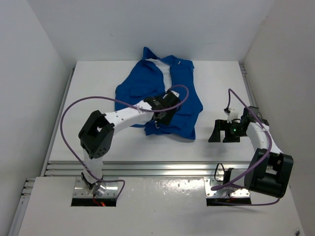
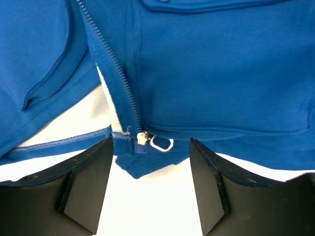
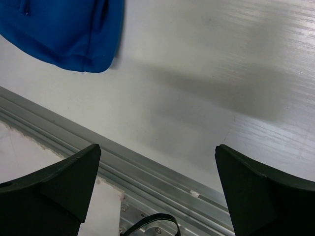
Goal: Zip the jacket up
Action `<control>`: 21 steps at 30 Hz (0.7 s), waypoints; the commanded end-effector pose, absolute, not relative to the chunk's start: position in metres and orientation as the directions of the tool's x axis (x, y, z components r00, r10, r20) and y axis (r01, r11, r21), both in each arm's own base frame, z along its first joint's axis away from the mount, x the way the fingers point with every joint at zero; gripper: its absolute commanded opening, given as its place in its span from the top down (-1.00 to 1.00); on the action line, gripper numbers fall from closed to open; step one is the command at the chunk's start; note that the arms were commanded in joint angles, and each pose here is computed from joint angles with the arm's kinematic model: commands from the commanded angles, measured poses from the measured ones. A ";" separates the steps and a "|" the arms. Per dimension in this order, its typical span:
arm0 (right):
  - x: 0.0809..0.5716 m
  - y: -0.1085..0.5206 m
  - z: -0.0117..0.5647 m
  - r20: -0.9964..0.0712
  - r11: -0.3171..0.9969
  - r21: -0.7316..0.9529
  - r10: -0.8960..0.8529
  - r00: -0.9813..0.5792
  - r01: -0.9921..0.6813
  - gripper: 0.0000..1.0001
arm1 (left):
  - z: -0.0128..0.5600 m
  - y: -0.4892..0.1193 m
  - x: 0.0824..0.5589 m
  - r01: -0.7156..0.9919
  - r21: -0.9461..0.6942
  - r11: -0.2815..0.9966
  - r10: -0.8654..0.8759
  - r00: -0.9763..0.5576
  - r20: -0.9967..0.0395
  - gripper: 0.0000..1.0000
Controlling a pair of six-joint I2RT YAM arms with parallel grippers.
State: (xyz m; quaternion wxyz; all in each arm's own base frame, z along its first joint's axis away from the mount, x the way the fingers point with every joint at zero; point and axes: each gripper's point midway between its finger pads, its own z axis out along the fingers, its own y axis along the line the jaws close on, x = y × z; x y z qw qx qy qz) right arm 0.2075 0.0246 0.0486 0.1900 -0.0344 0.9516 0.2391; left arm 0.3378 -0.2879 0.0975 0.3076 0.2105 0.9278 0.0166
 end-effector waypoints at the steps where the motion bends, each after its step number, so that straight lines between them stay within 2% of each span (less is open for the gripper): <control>1: 0.217 0.026 0.059 -0.413 0.876 0.452 0.036 -0.910 -0.170 -1.00 | 0.101 -0.293 0.352 0.324 0.174 0.930 0.362 -0.715 -0.598 -0.37; 5: 0.219 0.025 0.060 -0.417 0.876 0.451 0.037 -0.908 -0.171 -1.00 | 0.091 -0.273 0.364 0.246 0.257 0.935 0.353 -0.735 -0.579 -0.25; 12: 0.219 0.025 0.060 -0.416 0.876 0.453 0.044 -0.909 -0.165 -1.00 | 0.084 -0.249 0.381 0.175 0.295 0.939 0.319 -0.762 -0.563 -0.10; 17: 0.220 0.026 0.061 -0.415 0.875 0.456 0.046 -0.909 -0.163 -1.00 | 0.097 -0.239 0.388 0.144 0.276 0.950 0.285 -0.758 -0.587 0.01; 19: 0.221 0.025 0.061 -0.417 0.874 0.457 0.048 -0.908 -0.164 -1.00 | 0.099 -0.239 0.384 0.181 0.251 0.951 0.297 -0.763 -0.574 0.01; 20: 0.221 0.025 0.061 -0.416 0.874 0.458 0.049 -0.908 -0.162 -1.00 | 0.106 -0.235 0.384 0.197 0.238 0.951 0.302 -0.760 -0.575 0.07; 21: 0.222 0.025 0.061 -0.417 0.873 0.459 0.050 -0.908 -0.163 -1.00 | 0.101 -0.236 0.380 0.237 0.189 0.953 0.303 -0.775 -0.554 0.23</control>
